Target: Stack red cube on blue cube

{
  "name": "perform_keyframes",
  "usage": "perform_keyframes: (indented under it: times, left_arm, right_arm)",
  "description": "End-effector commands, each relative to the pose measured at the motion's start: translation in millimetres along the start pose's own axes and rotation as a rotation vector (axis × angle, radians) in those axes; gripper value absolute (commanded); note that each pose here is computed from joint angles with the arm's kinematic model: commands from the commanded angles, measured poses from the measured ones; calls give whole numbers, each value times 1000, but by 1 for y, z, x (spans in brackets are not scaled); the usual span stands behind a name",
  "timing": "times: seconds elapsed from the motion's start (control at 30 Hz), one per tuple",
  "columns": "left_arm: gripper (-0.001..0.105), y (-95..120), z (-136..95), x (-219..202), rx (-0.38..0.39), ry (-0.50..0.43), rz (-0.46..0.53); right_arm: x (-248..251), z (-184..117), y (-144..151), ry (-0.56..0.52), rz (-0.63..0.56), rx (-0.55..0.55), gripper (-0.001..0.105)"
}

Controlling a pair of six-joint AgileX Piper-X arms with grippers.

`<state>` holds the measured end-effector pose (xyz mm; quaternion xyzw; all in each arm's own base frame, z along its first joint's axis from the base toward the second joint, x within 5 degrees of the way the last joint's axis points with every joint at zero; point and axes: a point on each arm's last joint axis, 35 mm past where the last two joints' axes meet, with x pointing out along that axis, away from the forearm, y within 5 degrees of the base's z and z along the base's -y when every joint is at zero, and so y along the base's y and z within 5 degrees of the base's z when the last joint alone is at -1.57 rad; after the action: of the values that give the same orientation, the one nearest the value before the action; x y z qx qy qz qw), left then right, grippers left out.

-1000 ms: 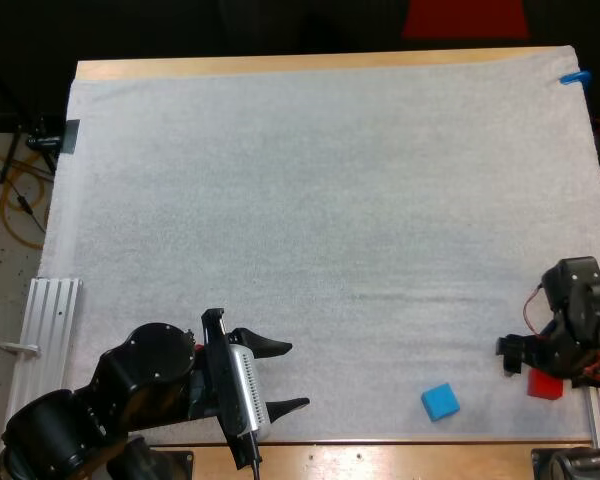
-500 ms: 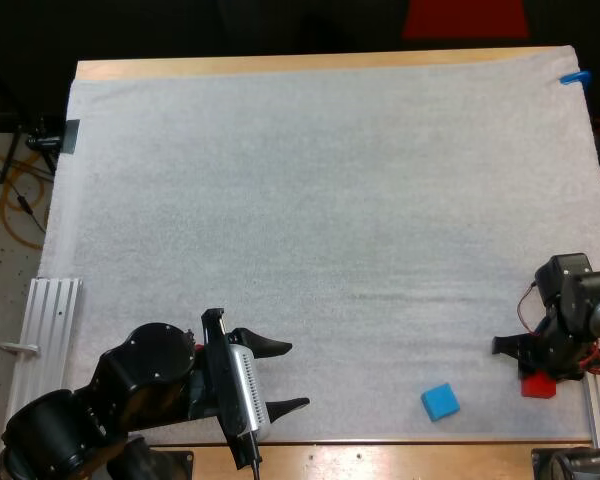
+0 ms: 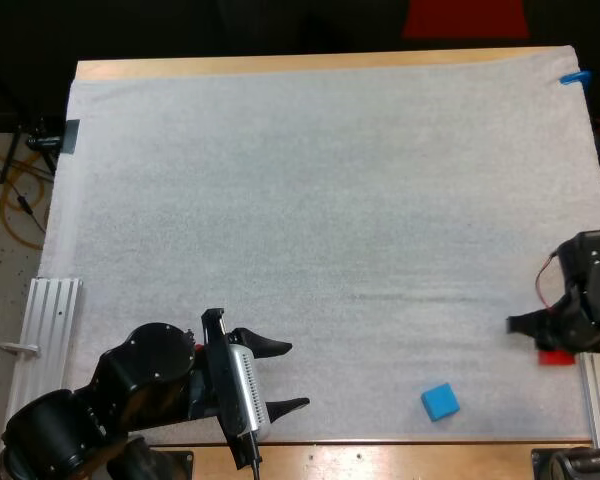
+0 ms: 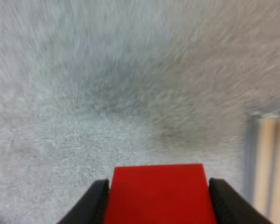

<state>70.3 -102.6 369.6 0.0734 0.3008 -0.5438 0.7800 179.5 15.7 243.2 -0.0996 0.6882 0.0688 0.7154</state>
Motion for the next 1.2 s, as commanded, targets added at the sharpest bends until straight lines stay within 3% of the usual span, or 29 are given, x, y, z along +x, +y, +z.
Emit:
perform_keyframes:
  times: [0.0,0.1,0.27,0.57,0.77,1.17]
  left_arm:
    - [59,-1,3,-2,15,-19,-9]
    - [59,-1,3,-2,15,-19,-9]
    - [59,-1,3,-2,15,-19,-9]
    - [59,-1,-8,-2,-23,78,-8]
    - [59,-1,-9,-2,-25,84,-8]
    - [59,-1,-8,-2,-23,78,-8]
  right_arm:
    - [-20,-4,-1,-41,-13,-16,9]
    - [-43,-10,1,-117,-24,-20,9]
    - [-60,-26,15,-147,-15,-108,9]
    - [-65,-31,64,-198,39,-262,9]
    - [-69,-36,99,-265,103,-318,9]
    - [-30,-18,149,-94,57,-410,9]
